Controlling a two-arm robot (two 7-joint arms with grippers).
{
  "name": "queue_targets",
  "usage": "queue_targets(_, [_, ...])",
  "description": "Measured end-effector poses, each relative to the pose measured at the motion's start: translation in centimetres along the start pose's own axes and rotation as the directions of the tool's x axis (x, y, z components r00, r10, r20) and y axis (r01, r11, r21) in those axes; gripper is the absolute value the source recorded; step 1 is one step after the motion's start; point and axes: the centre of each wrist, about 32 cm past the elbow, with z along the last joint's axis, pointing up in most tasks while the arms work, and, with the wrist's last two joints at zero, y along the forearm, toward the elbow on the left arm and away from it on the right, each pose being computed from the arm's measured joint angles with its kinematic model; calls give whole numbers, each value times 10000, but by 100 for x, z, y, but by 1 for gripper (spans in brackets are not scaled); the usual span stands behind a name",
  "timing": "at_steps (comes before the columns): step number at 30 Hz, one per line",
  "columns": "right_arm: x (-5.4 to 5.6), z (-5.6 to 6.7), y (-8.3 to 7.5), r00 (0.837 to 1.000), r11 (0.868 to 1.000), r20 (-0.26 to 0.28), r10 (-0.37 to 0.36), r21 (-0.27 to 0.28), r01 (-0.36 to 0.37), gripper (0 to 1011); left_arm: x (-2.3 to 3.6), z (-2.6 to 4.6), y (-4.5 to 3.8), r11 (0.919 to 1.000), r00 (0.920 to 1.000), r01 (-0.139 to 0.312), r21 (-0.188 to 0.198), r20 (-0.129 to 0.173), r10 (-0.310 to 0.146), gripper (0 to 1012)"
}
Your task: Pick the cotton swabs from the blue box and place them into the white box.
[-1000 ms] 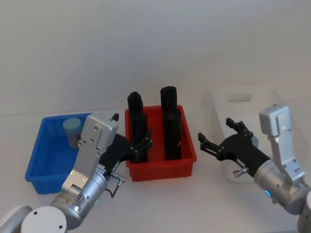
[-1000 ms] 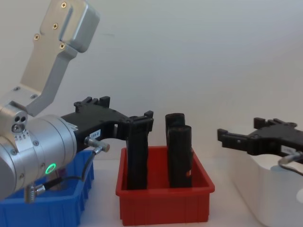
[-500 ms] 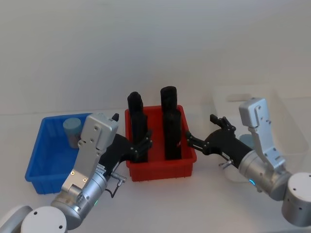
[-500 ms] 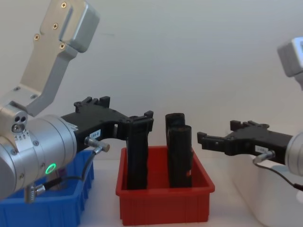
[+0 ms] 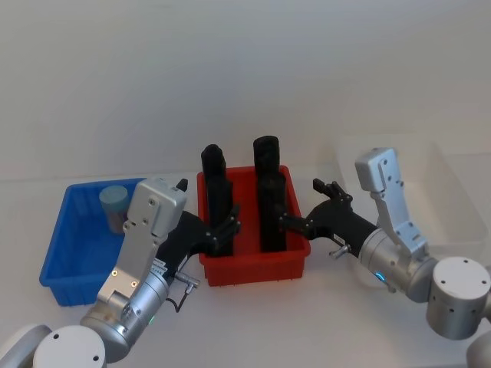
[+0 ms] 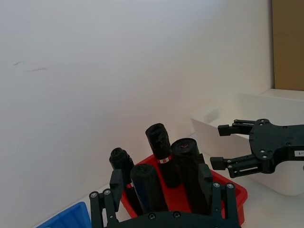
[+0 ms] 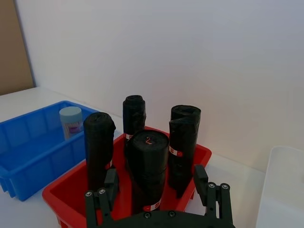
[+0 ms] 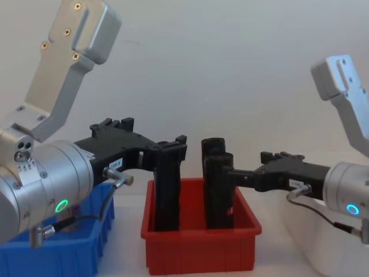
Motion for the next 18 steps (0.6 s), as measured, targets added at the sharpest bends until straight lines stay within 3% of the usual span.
queue_targets(18, [71, -69, 280, 9993, 9991, 31, 364, -235, -363, 1002, 0, 0, 0, 10000, 10000, -1, 0, 0, 1, 1004])
